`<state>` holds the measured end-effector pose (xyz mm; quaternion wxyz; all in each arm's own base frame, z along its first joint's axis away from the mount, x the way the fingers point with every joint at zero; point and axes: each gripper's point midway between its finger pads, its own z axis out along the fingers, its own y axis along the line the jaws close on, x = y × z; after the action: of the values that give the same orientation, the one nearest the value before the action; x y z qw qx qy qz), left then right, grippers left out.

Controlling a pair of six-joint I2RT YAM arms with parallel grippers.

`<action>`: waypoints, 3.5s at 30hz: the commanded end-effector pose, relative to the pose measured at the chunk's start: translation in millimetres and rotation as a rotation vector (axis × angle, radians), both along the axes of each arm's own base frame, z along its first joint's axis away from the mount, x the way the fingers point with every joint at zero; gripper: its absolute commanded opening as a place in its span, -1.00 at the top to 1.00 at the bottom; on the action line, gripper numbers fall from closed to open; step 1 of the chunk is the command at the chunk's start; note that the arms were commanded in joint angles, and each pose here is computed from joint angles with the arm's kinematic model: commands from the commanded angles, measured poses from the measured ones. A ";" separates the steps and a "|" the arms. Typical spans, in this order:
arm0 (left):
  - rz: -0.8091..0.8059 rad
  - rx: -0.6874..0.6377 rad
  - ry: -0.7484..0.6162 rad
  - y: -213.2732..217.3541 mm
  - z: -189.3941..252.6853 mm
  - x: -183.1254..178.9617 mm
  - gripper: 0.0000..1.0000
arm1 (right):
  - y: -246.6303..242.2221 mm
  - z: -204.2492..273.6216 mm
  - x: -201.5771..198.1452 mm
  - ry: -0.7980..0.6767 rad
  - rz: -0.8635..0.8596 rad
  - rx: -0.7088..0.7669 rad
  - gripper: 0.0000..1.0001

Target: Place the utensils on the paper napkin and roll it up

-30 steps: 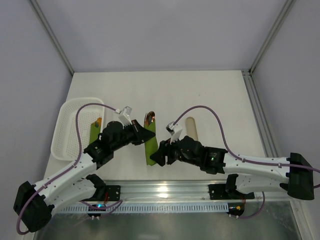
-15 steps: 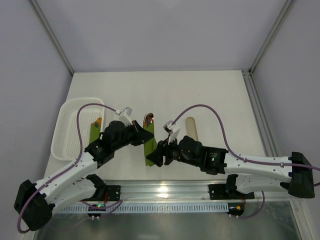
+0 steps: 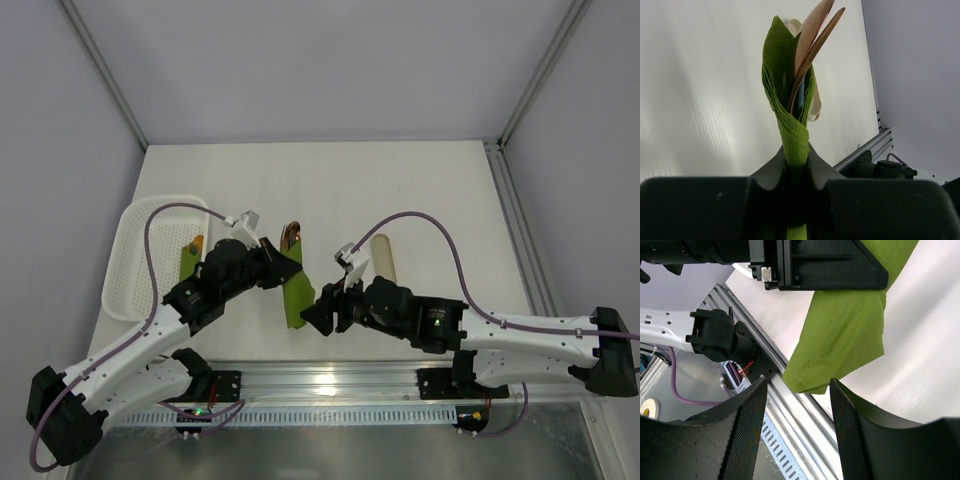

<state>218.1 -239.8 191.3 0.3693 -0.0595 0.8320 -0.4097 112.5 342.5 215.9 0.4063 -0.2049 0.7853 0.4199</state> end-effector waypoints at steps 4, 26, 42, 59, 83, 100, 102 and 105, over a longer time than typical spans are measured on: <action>0.018 -0.010 -0.083 2.0 29.5 7.5 1.00 | 18.7 34.7 -8.2 -0.051 0.044 0.056 -0.14; -0.049 -0.130 -0.074 -8.0 44.9 -9.0 1.00 | 35.9 0.2 0.5 -0.018 0.004 -0.007 -0.13; -0.059 -0.151 -0.071 -10.1 47.1 -11.1 1.00 | 22.4 -3.1 7.6 -0.038 -0.044 -0.014 -0.14; -0.078 -0.183 -0.066 -13.5 48.8 -14.7 1.00 | 21.0 -9.1 12.4 -0.054 -0.056 -0.020 -0.14; -0.119 -0.247 -0.063 -21.3 50.1 -20.3 1.00 | 17.4 -0.5 18.0 -0.035 0.054 0.201 -0.14; -0.140 -0.301 -0.073 -24.2 58.0 -24.9 1.00 | 12.8 1.9 12.9 -0.003 0.165 0.355 -0.09; -0.139 -0.305 -0.073 -23.8 59.1 -25.1 1.00 | 13.7 1.3 13.7 -0.001 0.168 0.358 -0.09; -0.143 -0.310 -0.074 -24.6 59.9 -25.8 1.00 | 16.0 2.3 12.0 0.007 0.185 0.376 -0.09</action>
<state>196.6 -259.6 225.3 0.3415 -0.0590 0.7778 -0.5243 125.1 353.5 196.4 0.3807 -0.1963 0.7070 0.5627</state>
